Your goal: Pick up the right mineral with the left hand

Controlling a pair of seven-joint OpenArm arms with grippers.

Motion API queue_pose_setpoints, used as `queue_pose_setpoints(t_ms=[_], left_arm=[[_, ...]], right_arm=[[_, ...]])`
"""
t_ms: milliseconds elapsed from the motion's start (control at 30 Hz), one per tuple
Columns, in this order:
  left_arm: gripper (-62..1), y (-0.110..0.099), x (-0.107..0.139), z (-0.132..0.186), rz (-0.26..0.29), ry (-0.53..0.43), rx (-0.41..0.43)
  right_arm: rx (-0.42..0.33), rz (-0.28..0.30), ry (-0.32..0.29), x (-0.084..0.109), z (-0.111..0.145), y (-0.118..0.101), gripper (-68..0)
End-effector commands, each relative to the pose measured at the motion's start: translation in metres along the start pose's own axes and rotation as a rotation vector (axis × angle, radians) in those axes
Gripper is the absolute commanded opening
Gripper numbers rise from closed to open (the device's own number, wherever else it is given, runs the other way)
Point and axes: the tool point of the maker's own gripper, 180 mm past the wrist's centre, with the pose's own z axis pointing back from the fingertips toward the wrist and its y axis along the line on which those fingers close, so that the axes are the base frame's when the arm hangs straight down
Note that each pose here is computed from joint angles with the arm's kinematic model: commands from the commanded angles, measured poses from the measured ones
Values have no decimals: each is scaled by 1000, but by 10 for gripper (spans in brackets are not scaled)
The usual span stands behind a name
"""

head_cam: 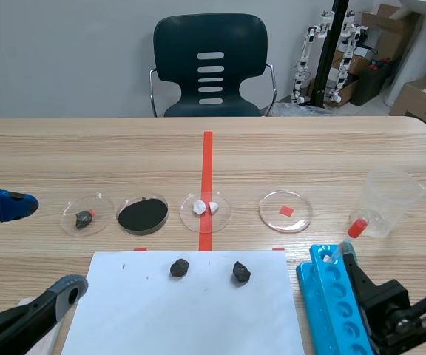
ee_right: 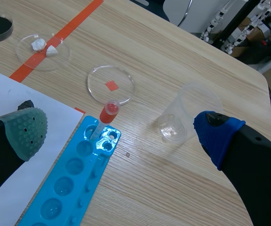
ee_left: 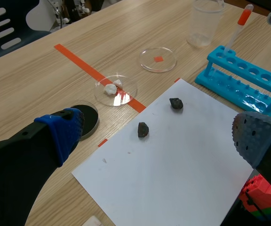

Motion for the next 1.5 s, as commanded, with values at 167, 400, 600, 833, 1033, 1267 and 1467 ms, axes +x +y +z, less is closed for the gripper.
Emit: queue_pose_setpoints(t_ms=[167,400,600,833,1033,1267,1467], left_arm=[[14,-2,9,-2,1,-32,-3],[14,-2,3,-2,1,-2,-3],[14,-2,3,-2,1,-2,-3],[14,-2,2,-2,1,6,-3],[14,-2,2,-2,4,4,0],[14,-2,2,-2,4,4,0],[14,-2,2,-2,4,4,0]], right_arm=[[-9,-1,-34,10,0,-3,4],[-9,-1,-34,10,0,-3,4],[-9,-1,-34,10,0,-3,4],[-9,-1,-34,10,0,-3,4],[-9,-1,-33,10,0,-2,4],[-9,-1,-34,10,0,-2,4],[-9,-1,-33,10,0,-2,4]])
